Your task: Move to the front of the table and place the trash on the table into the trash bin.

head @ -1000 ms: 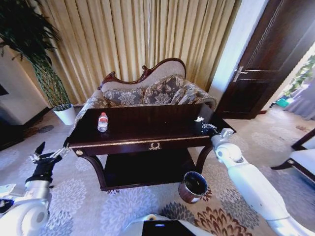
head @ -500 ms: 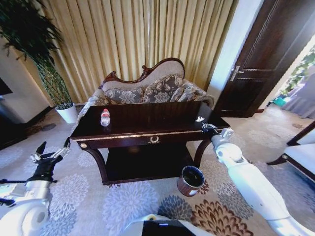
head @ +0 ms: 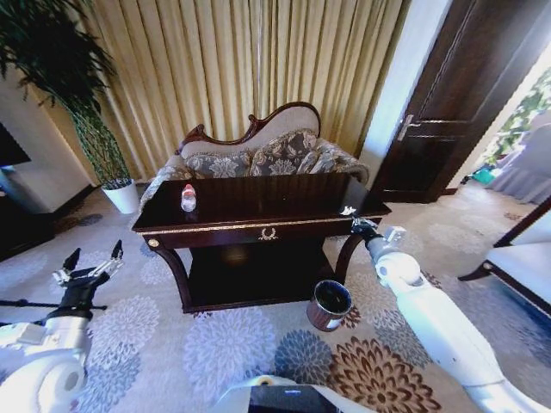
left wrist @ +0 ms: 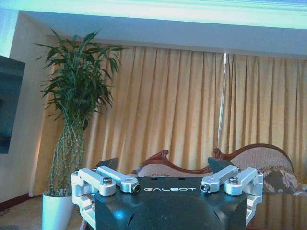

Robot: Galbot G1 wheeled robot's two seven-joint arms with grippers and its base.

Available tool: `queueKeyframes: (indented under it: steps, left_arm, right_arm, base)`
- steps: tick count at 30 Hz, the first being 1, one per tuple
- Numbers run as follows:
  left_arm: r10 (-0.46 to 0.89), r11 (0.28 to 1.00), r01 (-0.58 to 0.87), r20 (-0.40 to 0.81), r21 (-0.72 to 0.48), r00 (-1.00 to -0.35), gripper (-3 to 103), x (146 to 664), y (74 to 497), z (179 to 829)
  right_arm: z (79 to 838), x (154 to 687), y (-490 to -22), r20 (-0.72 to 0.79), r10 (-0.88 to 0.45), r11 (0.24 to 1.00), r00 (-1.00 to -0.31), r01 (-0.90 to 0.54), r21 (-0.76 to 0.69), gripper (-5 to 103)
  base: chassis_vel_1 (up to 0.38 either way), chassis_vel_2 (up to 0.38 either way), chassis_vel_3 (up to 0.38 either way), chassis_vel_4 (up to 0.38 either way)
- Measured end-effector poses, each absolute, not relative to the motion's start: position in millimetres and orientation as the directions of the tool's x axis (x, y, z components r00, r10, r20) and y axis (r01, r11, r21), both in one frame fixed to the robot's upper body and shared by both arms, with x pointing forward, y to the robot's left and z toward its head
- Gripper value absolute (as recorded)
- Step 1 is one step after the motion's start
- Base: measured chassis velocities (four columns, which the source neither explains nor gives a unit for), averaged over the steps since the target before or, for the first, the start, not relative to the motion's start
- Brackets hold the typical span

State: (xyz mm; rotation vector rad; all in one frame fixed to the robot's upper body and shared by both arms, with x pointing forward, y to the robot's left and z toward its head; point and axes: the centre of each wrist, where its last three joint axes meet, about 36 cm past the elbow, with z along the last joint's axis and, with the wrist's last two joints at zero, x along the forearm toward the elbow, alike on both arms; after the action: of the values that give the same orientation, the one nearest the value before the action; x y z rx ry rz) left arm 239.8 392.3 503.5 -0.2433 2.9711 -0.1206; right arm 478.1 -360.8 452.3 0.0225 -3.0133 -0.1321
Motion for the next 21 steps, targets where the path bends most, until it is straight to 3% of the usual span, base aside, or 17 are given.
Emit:
queueKeyframes:
  steps: [8,21]
  left_arm:
    - [-0.174,0.983,-0.161,-0.149,-0.092,-0.973,100,238.2,393.4,502.5]
    - [-0.188,0.980,-0.174,-0.155,-0.098,-0.970,100,237.0,395.3,500.5]
  right_arm:
    - [428.7,476.7,-348.7,0.171,-0.027,0.993,-0.985,-0.007,0.115,0]
    - [343.3,476.9,-367.3,0.343,0.059,0.998,-0.938,0.054,-0.025,0]
  base:
    - [0.006,-0.003,-0.006,0.009]
    - [0.000,0.000,0.000,0.000]
